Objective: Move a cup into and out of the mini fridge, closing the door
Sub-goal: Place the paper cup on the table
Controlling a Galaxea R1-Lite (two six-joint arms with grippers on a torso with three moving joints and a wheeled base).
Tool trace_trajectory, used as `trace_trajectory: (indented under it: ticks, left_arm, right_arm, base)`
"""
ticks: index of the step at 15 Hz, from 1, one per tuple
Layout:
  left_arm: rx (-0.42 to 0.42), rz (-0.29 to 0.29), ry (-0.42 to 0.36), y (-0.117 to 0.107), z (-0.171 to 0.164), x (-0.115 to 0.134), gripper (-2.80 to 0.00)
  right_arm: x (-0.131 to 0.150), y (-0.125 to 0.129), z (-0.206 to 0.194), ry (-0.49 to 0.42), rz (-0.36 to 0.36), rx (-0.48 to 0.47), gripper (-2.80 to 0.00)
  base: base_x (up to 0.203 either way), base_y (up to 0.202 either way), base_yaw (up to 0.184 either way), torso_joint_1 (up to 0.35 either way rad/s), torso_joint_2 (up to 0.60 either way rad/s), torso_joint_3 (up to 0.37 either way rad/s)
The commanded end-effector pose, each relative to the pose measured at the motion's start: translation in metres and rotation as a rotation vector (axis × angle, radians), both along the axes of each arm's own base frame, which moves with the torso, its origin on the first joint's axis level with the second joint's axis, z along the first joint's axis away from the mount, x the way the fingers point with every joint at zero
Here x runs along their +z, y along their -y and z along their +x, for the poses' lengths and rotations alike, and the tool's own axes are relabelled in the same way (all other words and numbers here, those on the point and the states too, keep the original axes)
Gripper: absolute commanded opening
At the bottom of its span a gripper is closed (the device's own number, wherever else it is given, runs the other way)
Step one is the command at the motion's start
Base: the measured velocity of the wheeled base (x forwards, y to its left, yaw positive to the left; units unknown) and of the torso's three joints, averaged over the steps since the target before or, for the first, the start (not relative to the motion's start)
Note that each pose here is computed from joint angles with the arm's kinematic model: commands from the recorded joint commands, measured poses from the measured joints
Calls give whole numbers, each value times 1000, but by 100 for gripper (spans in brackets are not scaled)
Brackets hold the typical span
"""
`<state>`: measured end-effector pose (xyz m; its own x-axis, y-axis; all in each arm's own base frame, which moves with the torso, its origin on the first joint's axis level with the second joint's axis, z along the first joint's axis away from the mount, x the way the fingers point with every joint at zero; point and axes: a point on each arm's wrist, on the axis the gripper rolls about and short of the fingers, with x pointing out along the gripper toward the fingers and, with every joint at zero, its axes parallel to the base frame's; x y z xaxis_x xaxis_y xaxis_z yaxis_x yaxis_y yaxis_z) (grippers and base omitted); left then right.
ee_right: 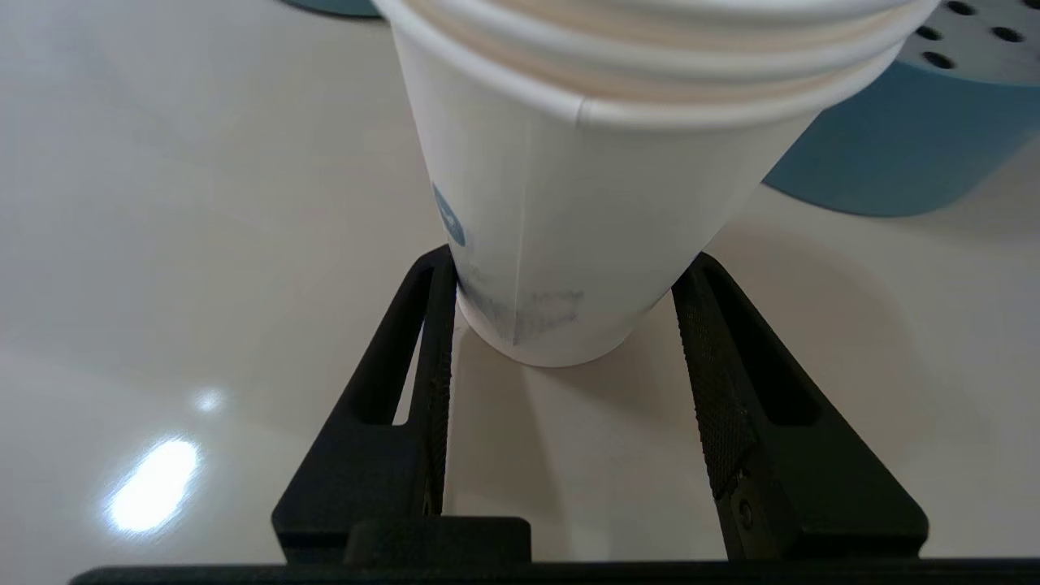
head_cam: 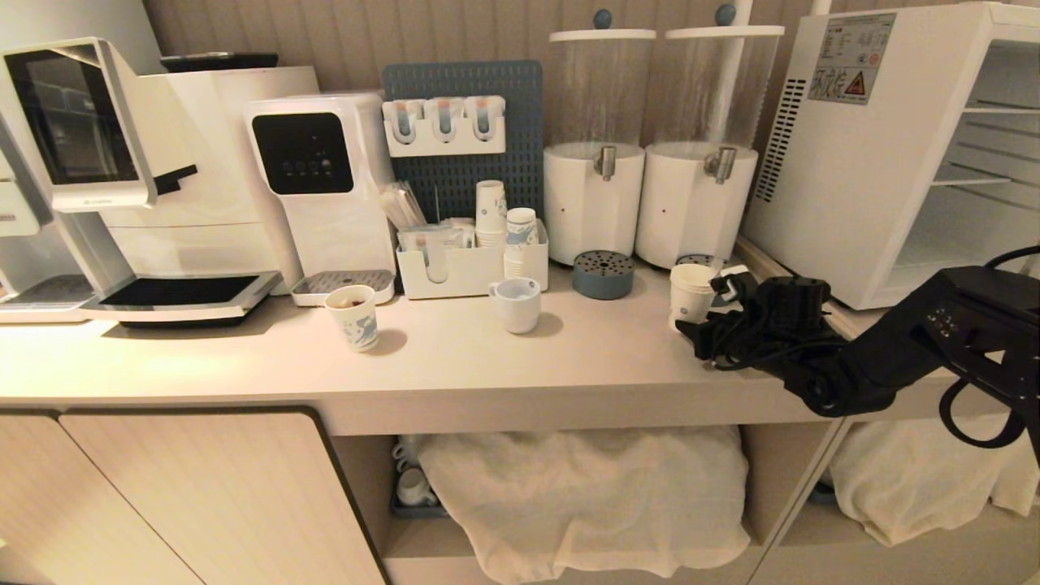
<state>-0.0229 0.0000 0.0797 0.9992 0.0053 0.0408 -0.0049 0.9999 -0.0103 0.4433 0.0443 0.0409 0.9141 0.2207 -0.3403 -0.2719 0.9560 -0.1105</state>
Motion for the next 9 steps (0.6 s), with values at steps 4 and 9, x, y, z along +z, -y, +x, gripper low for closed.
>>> trace_trajectory:
  ticks: [4, 9]
  left_arm:
    - [1, 1, -19, 0, 2, -5, -280]
    - [1, 2, -19, 0, 2, -5, -280]
  right_arm:
    - [-19, 0, 3, -47, -22, -27, -280]
    - [-16, 0, 3, -61, -31, -44, 0]
  base:
    - [0, 0, 0, 0, 0, 0]
    - [0, 0, 0, 0, 0, 0]
